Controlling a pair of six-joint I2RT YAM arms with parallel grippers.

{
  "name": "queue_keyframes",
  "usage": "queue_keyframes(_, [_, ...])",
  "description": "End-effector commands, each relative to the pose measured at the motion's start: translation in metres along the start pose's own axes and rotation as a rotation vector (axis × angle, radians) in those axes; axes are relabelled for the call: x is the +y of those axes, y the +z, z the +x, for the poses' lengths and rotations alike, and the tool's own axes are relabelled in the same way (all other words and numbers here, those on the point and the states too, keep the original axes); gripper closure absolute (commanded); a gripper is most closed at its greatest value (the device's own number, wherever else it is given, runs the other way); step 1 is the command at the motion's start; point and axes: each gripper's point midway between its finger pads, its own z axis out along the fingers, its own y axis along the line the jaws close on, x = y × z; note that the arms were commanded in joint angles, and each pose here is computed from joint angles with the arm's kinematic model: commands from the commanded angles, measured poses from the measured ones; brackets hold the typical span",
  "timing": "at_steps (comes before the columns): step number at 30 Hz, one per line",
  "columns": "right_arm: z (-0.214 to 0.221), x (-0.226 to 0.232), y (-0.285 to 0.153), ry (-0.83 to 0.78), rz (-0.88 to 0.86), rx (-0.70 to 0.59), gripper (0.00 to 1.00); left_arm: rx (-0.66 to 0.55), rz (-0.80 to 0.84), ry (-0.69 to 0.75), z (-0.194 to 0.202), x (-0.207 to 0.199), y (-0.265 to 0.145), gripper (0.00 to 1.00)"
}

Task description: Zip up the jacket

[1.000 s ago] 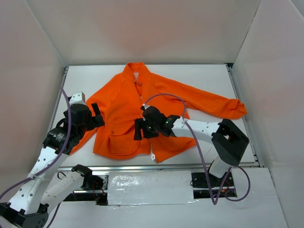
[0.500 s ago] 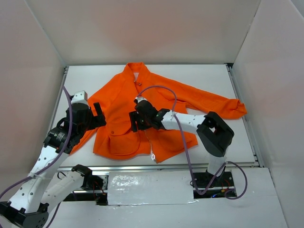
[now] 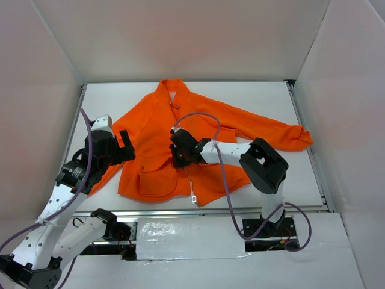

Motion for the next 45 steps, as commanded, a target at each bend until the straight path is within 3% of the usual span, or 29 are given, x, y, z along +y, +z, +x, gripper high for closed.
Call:
queue_keyframes(1, [-0.013,0.011,-0.004,0.013,-0.045,-0.034,0.8,-0.031,0.024,0.008,-0.008,-0.005,0.002,0.01])
queue_keyframes(3, [-0.017,0.017,-0.01,0.022,-0.068,-0.047,0.87,-0.027,0.028,0.01,-0.007,-0.006,0.002,0.01])
queue_keyframes(5, [-0.031,0.028,-0.024,0.037,-0.108,-0.078,1.0,-0.017,0.076,0.017,-0.006,-0.014,0.0,0.01])
queue_keyframes(10, [-0.081,0.049,-0.077,0.143,-0.254,-0.182,1.0,0.073,0.403,-0.005,0.013,-0.068,-0.015,0.01])
queue_keyframes(12, [-0.096,0.06,-0.103,0.206,-0.36,-0.221,1.0,0.173,0.568,-0.047,0.039,-0.092,-0.023,0.03])
queue_keyframes(14, [-0.105,0.064,-0.119,0.241,-0.442,-0.249,1.0,0.197,0.692,-0.079,0.056,-0.108,-0.021,0.04])
queue_keyframes(19, [-0.094,0.072,-0.119,0.314,-0.538,-0.186,1.0,0.3,0.963,-0.169,0.096,-0.141,-0.032,0.06])
queue_keyframes(20, [-0.096,0.074,-0.118,0.32,-0.57,-0.194,1.0,0.25,1.011,-0.164,0.089,-0.148,-0.034,0.06])
queue_keyframes(24, [-0.086,0.066,-0.104,0.337,-0.553,-0.181,0.96,0.232,0.914,-0.139,0.094,-0.146,-0.021,0.06])
queue_keyframes(27, [-0.06,0.052,-0.085,0.338,-0.502,-0.119,0.69,0.244,0.743,-0.142,0.097,-0.126,-0.004,0.06])
queue_keyframes(29, [-0.052,0.047,-0.086,0.333,-0.497,-0.125,0.42,0.244,0.644,-0.15,0.1,-0.11,0.002,0.06])
queue_keyframes(31, [-0.036,0.04,-0.086,0.331,-0.489,-0.115,0.36,0.224,0.6,-0.16,0.096,-0.102,0.001,0.06])
queue_keyframes(40, [0.014,-0.012,-0.076,0.268,-0.361,-0.095,0.34,0.193,0.558,-0.18,0.089,-0.09,-0.012,0.06])
queue_keyframes(45, [0.035,-0.018,-0.078,0.264,-0.398,-0.049,0.39,0.201,0.546,-0.161,0.091,-0.088,-0.011,0.06])
